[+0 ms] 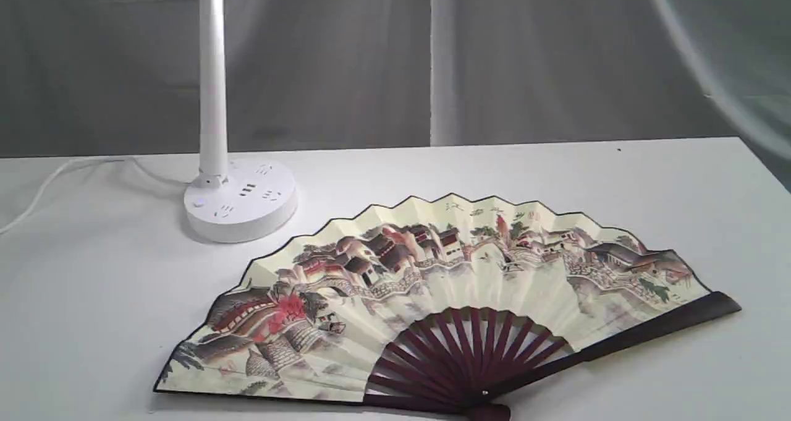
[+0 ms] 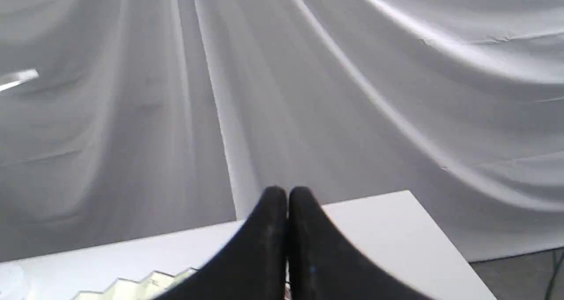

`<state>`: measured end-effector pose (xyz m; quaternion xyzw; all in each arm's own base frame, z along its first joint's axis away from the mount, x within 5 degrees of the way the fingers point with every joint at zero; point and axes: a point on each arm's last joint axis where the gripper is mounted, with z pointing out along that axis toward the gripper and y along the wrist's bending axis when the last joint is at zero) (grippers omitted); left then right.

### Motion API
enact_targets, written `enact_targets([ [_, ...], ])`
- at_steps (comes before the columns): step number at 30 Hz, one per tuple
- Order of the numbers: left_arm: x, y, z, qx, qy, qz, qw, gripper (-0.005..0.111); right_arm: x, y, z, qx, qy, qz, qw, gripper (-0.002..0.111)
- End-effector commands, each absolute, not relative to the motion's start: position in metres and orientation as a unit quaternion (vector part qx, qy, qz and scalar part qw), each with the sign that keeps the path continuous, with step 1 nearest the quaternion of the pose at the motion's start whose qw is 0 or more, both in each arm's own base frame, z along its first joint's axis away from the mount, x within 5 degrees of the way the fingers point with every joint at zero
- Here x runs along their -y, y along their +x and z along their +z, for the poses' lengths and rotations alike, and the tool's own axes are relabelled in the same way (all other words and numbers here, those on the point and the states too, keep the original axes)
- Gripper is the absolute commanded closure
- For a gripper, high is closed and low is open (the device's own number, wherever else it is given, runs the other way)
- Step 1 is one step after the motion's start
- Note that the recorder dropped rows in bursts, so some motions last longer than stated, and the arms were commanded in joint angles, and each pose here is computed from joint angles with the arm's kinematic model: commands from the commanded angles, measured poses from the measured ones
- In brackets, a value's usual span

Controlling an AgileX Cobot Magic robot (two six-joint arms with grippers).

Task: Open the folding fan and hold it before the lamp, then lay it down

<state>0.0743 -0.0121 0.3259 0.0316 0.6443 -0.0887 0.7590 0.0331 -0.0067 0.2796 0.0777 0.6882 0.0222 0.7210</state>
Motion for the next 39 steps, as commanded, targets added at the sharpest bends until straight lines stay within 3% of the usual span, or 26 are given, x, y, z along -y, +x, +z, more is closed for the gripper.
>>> enact_targets([
  [1, 0.009, 0.067, 0.325, -0.637, 0.024, -0.081, 0.766, 0.107, 0.007, 0.039, 0.26, -0.709, 0.051, -0.008, 0.703, 0.108],
  [11, 0.004, 0.059, 0.324, -0.634, -0.027, -0.113, 0.765, 0.107, 0.004, 0.055, 0.21, -0.721, 0.04, 0.006, 0.691, 0.108],
  [17, -0.005, 0.034, 0.324, -0.599, -0.107, -0.189, 0.771, 0.107, 0.003, 0.055, 0.209, -0.714, 0.038, 0.011, 0.699, 0.108],
  [21, -0.011, 0.021, 0.309, -0.639, -0.176, -0.214, 0.718, 0.107, 0.003, 0.055, 0.208, -0.714, 0.038, 0.01, 0.699, 0.108],
  [23, -0.009, 0.015, 0.309, -0.677, -0.172, -0.214, 0.682, 0.107, 0.003, 0.055, 0.208, -0.715, 0.038, 0.01, 0.698, 0.108],
  [30, 0.007, -0.01, 0.314, -0.774, -0.017, -0.192, 0.603, 0.107, 0.002, 0.055, 0.208, -0.713, 0.059, 0.037, 0.698, 0.108],
  [39, 0.003, 0.013, 0.296, -0.749, 0.001, -0.124, 0.651, 0.107, 0.002, 0.055, 0.208, -0.713, 0.059, 0.037, 0.698, 0.108],
])
